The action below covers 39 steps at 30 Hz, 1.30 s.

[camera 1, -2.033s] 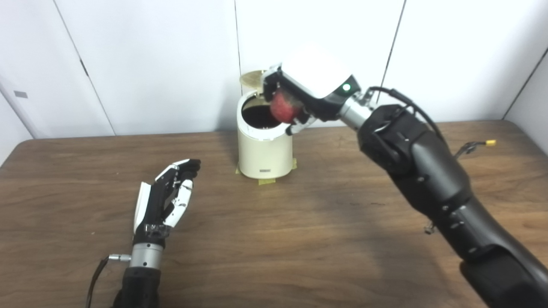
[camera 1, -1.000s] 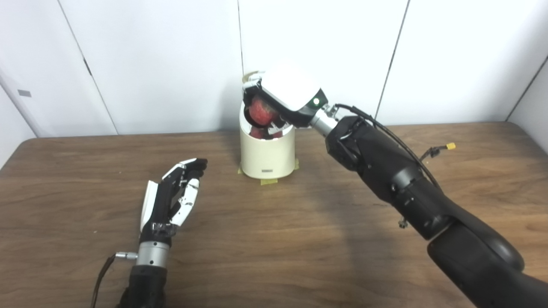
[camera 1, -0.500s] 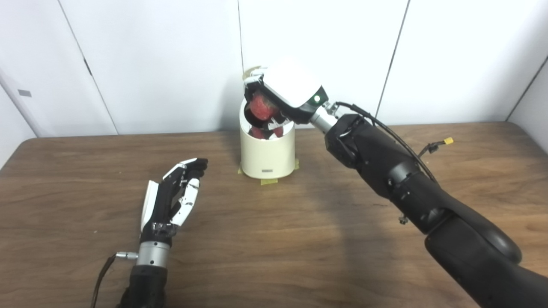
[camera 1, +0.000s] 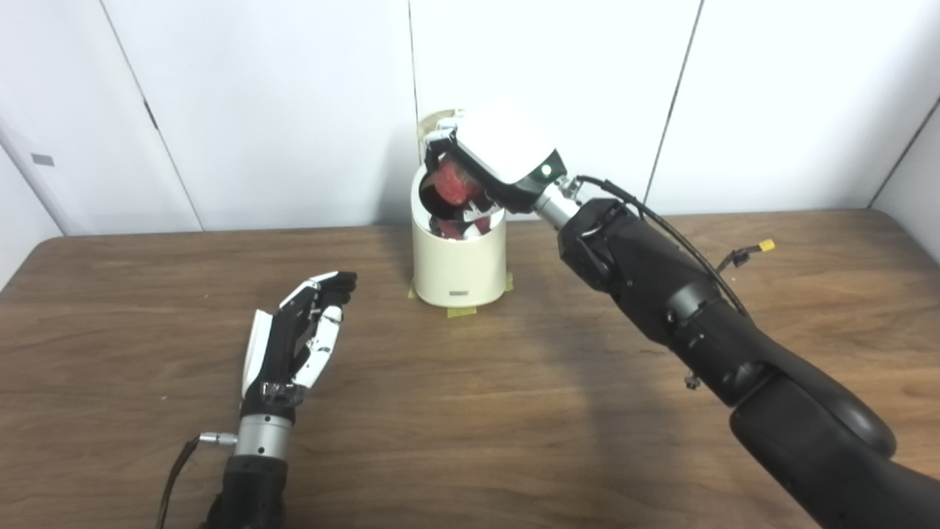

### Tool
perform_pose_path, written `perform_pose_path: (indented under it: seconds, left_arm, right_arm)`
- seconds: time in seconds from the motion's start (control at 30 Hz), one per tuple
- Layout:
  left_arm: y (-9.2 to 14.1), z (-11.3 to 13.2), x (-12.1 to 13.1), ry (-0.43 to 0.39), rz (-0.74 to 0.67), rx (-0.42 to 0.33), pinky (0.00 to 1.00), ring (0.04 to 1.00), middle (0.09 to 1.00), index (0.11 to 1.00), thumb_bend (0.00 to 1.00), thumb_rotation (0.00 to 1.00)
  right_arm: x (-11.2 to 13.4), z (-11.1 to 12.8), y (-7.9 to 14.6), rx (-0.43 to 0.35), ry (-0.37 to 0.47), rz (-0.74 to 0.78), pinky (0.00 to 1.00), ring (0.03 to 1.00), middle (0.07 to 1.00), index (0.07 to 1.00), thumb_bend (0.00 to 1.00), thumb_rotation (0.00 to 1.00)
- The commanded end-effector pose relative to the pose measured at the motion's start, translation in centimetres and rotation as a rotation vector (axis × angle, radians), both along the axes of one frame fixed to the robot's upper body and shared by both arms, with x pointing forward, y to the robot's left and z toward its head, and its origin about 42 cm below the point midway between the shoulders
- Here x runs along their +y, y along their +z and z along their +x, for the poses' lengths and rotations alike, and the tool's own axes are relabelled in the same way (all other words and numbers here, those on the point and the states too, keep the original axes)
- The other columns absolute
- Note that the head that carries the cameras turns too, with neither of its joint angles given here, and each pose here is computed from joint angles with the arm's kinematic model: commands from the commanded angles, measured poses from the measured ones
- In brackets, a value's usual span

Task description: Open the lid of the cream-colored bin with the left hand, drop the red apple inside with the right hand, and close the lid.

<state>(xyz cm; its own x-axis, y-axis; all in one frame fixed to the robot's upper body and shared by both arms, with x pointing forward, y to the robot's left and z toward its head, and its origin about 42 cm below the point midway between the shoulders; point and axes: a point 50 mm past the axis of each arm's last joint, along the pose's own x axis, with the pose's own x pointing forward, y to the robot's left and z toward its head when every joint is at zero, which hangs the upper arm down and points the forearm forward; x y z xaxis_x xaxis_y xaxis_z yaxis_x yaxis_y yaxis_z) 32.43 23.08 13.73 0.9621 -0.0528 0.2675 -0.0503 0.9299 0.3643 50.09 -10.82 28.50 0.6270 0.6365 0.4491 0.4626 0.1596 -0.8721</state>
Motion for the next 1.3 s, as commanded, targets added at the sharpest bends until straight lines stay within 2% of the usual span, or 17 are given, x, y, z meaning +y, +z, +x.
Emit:
perform_pose_path:
  seconds: [0.0, 0.1, 0.2, 0.5, 0.53, 0.6, 0.8, 0.93, 1.07, 1.17, 1.2, 1.23, 1.27]
  left_arm:
    - [0.87, 0.31, -0.46, -0.002, -0.007, -0.047, 0.64, 0.733, 0.744, 0.733, 0.18, 0.74]
    - [0.88, 0.34, -0.42, -0.002, -0.002, -0.050, 0.64, 0.727, 0.740, 0.730, 0.18, 0.74]
    - [0.85, 0.36, -0.36, -0.004, -0.005, -0.046, 0.64, 0.729, 0.741, 0.731, 0.18, 0.73]
    - [0.81, 0.39, -0.30, -0.008, -0.006, -0.052, 0.64, 0.729, 0.739, 0.729, 0.17, 0.71]
    - [0.81, 0.39, -0.29, -0.009, -0.003, -0.054, 0.64, 0.729, 0.739, 0.729, 0.17, 0.71]
    - [0.80, 0.41, -0.27, -0.008, -0.002, -0.053, 0.64, 0.729, 0.739, 0.729, 0.18, 0.71]
    - [0.91, 0.37, -0.31, -0.001, 0.005, -0.047, 0.64, 0.725, 0.737, 0.728, 0.18, 0.71]
    - [0.85, 0.43, -0.31, -0.003, -0.003, -0.052, 0.63, 0.725, 0.735, 0.726, 0.17, 0.70]
    - [0.87, 0.42, -0.28, -0.001, 0.001, -0.051, 0.63, 0.724, 0.734, 0.725, 0.17, 0.70]
    - [0.87, 0.42, -0.25, -0.004, 0.004, -0.052, 0.63, 0.725, 0.735, 0.727, 0.17, 0.70]
    - [0.86, 0.42, -0.22, -0.005, 0.004, -0.052, 0.63, 0.726, 0.736, 0.729, 0.17, 0.70]
    - [0.85, 0.42, -0.21, -0.006, 0.004, -0.052, 0.64, 0.726, 0.737, 0.729, 0.17, 0.71]
    - [0.89, 0.39, -0.21, -0.004, 0.005, -0.051, 0.64, 0.726, 0.737, 0.730, 0.18, 0.71]
  right_arm:
    - [-0.28, 0.51, 2.39, -0.042, -0.023, 0.012, 0.36, 0.502, 0.627, 0.517, 0.48, 0.00]
    - [-0.32, 0.44, 2.32, -0.038, -0.020, 0.015, 0.36, 0.499, 0.644, 0.534, 0.48, 0.00]
    - [-0.36, 0.41, 2.22, -0.041, -0.012, 0.024, 0.42, 0.525, 0.650, 0.494, 0.48, 0.00]
    - [-0.51, 0.33, 2.06, -0.041, -0.016, 0.019, 0.43, 0.529, 0.686, 0.491, 0.48, 0.00]
    - [-0.52, 0.32, 2.04, -0.039, -0.018, 0.018, 0.43, 0.525, 0.695, 0.559, 0.47, 0.00]
    - [-0.53, 0.31, 2.04, -0.037, -0.014, 0.024, 0.43, 0.503, 0.713, 0.631, 0.46, 0.00]
    - [-0.37, 0.26, 1.96, -0.056, -0.013, 0.071, 0.42, 0.484, 0.804, 0.735, 0.46, 0.00]
    - [-0.24, 0.15, 1.79, -0.065, -0.017, 0.104, 0.42, 0.407, 0.872, 0.812, 0.46, 0.00]
    - [-0.14, 0.08, 1.82, -0.068, -0.022, 0.117, 0.41, 0.348, 0.897, 0.835, 0.46, 0.00]
    - [-0.07, 0.05, 1.87, -0.077, -0.031, 0.117, 0.41, 0.342, 0.899, 0.839, 0.46, 0.00]
    - [-0.04, 0.05, 1.89, -0.078, -0.035, 0.118, 0.32, 0.341, 0.895, 0.833, 0.75, 0.01]
    - [-0.02, 0.05, 1.90, -0.077, -0.038, 0.119, 0.28, 0.340, 0.893, 0.830, 0.85, 0.01]
    - [0.01, 0.05, 1.92, -0.077, -0.039, 0.121, 0.26, 0.339, 0.892, 0.829, 0.90, 0.01]
